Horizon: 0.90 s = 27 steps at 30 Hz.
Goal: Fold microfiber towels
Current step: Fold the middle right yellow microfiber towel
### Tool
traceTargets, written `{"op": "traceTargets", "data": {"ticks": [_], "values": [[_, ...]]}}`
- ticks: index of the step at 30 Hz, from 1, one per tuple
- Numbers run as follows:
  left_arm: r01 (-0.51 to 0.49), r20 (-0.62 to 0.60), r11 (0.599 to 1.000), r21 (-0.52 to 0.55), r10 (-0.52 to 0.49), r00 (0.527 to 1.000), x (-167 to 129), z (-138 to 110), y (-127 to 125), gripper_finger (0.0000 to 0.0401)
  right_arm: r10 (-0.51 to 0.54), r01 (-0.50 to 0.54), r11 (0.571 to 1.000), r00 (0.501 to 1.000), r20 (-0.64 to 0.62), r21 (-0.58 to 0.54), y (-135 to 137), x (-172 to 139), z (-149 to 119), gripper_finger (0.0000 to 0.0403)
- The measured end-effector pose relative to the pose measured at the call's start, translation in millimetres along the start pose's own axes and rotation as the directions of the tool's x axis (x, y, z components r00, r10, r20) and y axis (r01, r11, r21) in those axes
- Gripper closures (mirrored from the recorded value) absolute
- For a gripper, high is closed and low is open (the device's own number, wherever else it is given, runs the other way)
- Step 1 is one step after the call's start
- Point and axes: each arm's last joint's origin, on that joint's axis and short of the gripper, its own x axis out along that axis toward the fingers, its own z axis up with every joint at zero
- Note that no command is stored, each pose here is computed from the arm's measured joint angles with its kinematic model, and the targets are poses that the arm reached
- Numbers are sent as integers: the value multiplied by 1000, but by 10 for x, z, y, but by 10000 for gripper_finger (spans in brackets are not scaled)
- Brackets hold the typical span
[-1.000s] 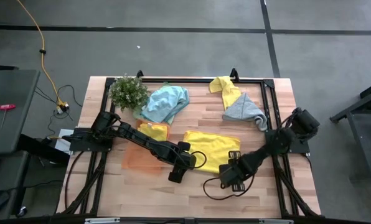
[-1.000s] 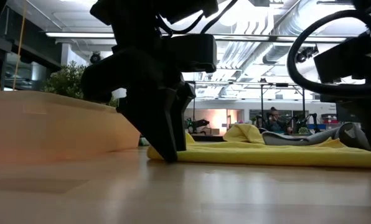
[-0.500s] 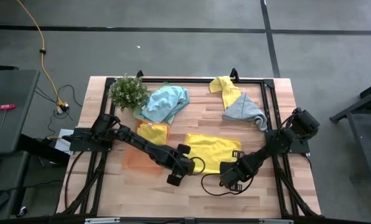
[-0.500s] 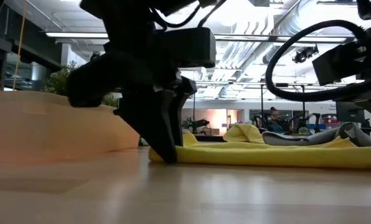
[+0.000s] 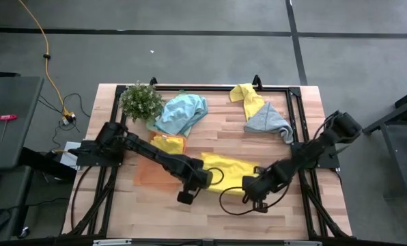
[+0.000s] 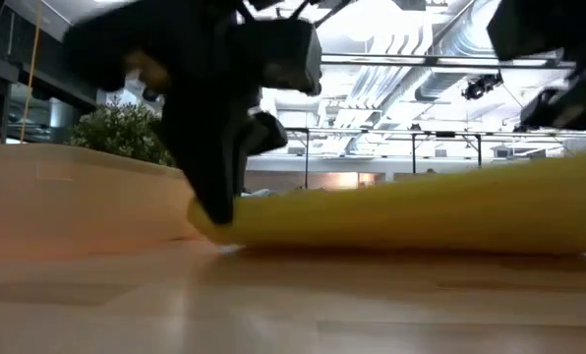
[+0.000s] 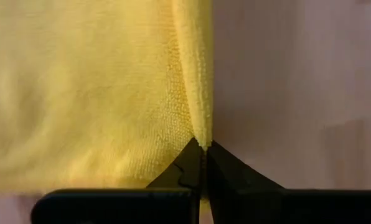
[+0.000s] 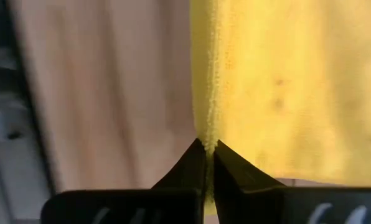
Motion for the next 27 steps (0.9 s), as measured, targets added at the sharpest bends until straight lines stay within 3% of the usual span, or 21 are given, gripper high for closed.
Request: {"op": "traceTargets", "data": {"ticks": [3,10,20,27], "values": [[37,9,998,-41,-37,999,-96,-2,105,399,31,-32,998,999,23,47,-42,-151,11,402],[41,49,983,-180,-32,998,-239,-2,466,400,-48,47,985,999,0,169,-242,-263,34,402],[40,143,938,-345,10,990,-301,21,962,400,-110,126,948,992,-70,292,-317,-166,38,403],[26,156,929,-369,34,987,-304,4,1119,401,-154,178,892,984,-91,416,-326,-60,47,403]]}}
